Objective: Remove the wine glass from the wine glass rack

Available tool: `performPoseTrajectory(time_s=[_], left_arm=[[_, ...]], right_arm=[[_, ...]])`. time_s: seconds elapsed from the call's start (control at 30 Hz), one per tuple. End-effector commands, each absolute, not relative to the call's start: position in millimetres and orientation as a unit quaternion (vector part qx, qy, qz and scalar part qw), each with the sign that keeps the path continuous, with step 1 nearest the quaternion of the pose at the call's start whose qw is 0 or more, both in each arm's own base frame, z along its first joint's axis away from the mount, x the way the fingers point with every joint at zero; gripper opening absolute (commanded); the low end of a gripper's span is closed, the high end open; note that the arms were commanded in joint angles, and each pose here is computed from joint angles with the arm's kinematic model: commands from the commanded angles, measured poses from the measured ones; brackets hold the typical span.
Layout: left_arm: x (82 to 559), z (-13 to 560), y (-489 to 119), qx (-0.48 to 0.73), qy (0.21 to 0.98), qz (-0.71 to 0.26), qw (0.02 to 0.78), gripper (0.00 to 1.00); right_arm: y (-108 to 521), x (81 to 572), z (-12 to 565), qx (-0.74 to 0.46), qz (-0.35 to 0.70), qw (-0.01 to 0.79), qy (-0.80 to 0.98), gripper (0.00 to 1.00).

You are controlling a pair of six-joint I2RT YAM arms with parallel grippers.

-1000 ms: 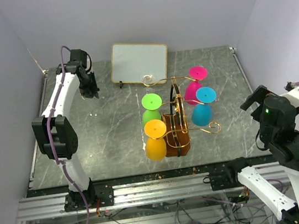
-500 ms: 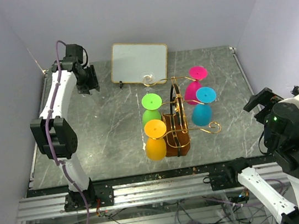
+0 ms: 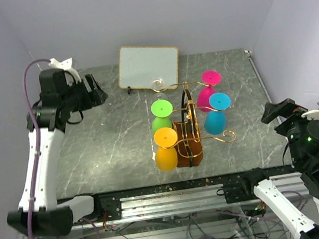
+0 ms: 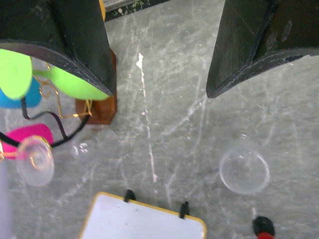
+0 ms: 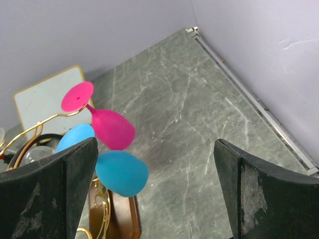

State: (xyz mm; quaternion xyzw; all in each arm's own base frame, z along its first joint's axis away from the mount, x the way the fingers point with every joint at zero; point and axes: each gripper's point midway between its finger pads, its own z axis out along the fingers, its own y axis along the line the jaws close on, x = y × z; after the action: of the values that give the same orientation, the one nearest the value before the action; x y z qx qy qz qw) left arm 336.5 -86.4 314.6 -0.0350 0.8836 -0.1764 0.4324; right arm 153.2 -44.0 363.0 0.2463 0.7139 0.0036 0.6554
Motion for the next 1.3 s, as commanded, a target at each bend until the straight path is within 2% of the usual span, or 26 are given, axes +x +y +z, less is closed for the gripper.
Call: performPoseTrajectory(time_s=[0.0, 0.1, 0.27, 0.6, 0.87, 1.0, 1.17, 1.27], left_arm=[[301, 323, -124, -0.004, 0.838, -0.3, 0.456, 0.84], [281, 313, -135, 0.008, 0.823, -0.338, 0.456, 0.83], [265, 302, -129, 0.036, 0.817, -0.319, 0.479, 0.84], [247, 277, -123, 0.072, 0.815, -0.297, 0.492, 0.83], [234, 289, -130, 0.096, 0.781, -0.321, 0.527, 0.85], [228, 293, -131, 0.107, 0.775, -0.325, 0.531, 0.85], [226, 295, -131, 0.107, 0.771, -0.326, 0.537, 0.86], [226, 295, -131, 0.105, 0.771, -0.326, 0.537, 0.86]], right_arm=[[-29, 154, 370, 0.221, 0.045, 0.661, 0.715, 1.0], [-11, 156, 382, 0.185, 0.083, 0.666, 0.718, 1.0], [7, 162, 396, 0.165, 0.124, 0.663, 0.72, 1.0], [42, 194, 362, 0.181, 0.187, 0.598, 0.758, 1.0], [71, 216, 353, 0.171, 0.24, 0.571, 0.766, 0.96], [87, 216, 372, 0.1, 0.253, 0.573, 0.773, 0.97], [141, 183, 424, -0.122, 0.349, 0.586, 0.721, 0.95], [163, 170, 431, -0.196, 0.389, 0.558, 0.706, 0.94]])
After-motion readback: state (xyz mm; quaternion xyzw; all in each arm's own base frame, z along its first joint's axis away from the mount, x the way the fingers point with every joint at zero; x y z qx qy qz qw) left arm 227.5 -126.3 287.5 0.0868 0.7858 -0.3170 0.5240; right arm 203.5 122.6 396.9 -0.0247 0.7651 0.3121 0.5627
